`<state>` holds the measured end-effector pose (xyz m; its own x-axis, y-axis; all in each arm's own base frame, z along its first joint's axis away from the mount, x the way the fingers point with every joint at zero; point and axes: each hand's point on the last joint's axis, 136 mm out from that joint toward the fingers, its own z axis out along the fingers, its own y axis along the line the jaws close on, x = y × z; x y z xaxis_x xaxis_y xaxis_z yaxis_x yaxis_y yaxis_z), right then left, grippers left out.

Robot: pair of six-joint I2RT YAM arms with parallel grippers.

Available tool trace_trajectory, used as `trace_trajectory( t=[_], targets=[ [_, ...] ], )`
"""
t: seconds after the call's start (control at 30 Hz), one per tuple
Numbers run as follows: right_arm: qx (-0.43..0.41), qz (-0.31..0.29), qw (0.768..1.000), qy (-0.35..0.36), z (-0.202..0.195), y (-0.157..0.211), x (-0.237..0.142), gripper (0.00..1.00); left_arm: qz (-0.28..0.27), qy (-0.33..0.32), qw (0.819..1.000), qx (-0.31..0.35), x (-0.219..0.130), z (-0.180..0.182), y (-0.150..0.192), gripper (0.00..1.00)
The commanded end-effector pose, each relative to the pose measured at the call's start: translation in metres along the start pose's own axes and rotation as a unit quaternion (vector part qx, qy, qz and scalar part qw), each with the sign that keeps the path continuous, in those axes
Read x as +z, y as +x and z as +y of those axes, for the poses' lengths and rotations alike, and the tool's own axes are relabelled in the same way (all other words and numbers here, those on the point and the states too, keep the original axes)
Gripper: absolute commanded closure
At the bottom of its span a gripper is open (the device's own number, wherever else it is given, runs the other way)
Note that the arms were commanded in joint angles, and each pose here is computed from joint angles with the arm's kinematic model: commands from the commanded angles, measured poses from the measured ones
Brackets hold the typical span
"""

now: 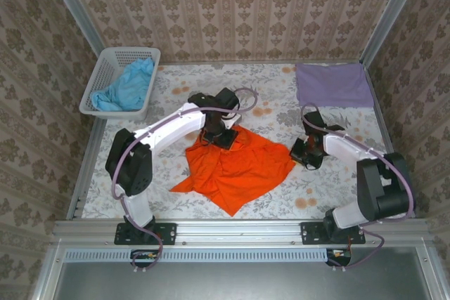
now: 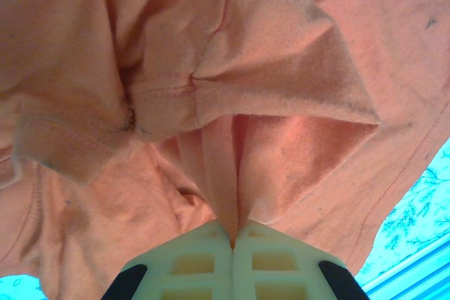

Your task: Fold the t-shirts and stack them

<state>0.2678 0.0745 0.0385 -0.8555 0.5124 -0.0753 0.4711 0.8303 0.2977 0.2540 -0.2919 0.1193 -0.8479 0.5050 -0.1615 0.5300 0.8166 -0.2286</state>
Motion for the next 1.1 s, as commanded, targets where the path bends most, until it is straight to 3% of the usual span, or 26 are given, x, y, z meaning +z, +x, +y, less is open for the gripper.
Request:
trace_trajectory(
  t=[0.0,0.1,0.2,0.3,0.47,0.67,0.8,0.9,1.07],
  targets=[
    [-0.029,-0.07,0.994,-0.078,0.043,-0.026,-0.056,1.0,-0.094,-0.002,0.995,-0.026,-0.061,0.008,-0.03,1.0],
    [-0.048,-0.135,0.982,-0.12,0.068,-0.045,-0.112,1.0,-0.189,-0.005,0.981,-0.047,-0.122,0.021,-0.057,1.0],
    [-0.071,-0.218,0.96,-0.164,0.094,-0.063,-0.181,1.0,-0.305,0.003,0.949,-0.076,-0.195,0.035,-0.077,1.0],
    [-0.102,-0.297,0.926,-0.208,0.117,-0.075,-0.253,1.0,-0.419,0.016,0.902,-0.098,-0.268,0.047,-0.08,1.0],
    [-0.167,-0.401,0.862,-0.26,0.141,-0.072,-0.357,1.0,-0.549,0.003,0.83,-0.1,-0.363,0.054,-0.062,0.99],
    [-0.201,-0.505,0.788,-0.289,0.141,-0.055,-0.444,1.0,-0.7,-0.036,0.708,-0.083,-0.464,0.051,-0.006,0.94],
    [-0.208,-0.546,0.748,-0.314,0.14,-0.041,-0.489,1.0,-0.756,-0.05,0.651,-0.053,-0.515,0.039,0.029,0.94],
    [-0.207,-0.571,0.72,-0.334,0.14,-0.032,-0.518,1.0,-0.772,-0.047,0.633,-0.04,-0.539,0.03,0.042,0.94],
    [-0.199,-0.586,0.703,-0.35,0.142,-0.03,-0.539,1.0,-0.778,-0.032,0.626,-0.038,-0.555,0.023,0.041,0.93]
  ],
)
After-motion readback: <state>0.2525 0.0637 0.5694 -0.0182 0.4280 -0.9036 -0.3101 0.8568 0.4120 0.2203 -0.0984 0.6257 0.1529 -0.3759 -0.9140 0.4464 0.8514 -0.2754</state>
